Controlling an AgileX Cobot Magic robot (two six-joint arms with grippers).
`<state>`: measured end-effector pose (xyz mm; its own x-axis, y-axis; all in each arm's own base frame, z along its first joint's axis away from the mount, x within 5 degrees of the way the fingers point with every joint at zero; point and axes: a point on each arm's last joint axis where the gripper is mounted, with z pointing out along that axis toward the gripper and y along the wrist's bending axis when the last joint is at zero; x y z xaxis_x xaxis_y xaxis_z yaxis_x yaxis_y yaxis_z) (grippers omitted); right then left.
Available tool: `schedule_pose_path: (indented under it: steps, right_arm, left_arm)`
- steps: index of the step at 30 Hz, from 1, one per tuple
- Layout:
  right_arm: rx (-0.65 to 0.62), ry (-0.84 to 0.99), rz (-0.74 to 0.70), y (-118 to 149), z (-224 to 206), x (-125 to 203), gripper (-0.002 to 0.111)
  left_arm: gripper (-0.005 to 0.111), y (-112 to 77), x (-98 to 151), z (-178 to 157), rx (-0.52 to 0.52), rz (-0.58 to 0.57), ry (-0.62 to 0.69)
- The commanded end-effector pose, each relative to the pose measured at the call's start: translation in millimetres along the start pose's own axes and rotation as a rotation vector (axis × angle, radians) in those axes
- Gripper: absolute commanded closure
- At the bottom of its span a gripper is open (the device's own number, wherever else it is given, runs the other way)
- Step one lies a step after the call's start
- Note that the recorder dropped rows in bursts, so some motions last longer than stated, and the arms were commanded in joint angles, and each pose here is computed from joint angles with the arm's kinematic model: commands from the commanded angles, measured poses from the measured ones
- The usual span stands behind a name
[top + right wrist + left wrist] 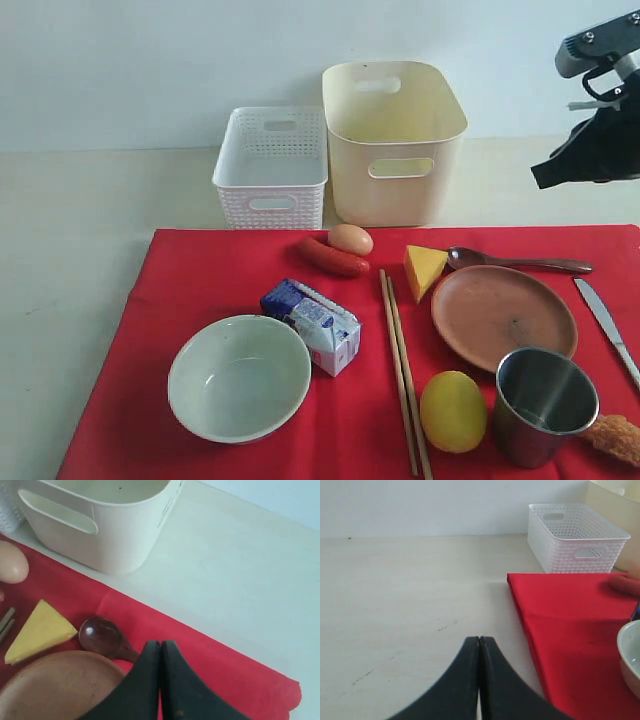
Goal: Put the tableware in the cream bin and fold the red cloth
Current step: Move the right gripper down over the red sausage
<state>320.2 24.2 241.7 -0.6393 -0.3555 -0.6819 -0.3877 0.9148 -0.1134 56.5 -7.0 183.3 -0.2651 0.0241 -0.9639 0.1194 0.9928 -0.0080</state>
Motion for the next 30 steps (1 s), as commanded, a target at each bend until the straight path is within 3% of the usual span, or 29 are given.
schedule_pose_path:
  steps: [1,17,23,30]
  right_arm:
    - [0.025,-0.012,-0.006,-4,6,-1,0.108]
    - [-0.011,0.001,-0.067,4,12,-1,0.108]
    - [-0.172,0.062,-0.170,33,21,-15,0.108]
    - [-0.339,0.162,-0.248,69,49,-23,0.087]
  left_arm:
    - [0.107,0.1,0,0,-0.002,-0.012,-0.007]
    - [0.107,0.1,0,0,-0.002,-0.012,-0.007]
    - [0.107,0.1,0,0,-0.002,-0.012,-0.007]
    - [0.107,0.1,0,0,-0.002,-0.012,-0.007]
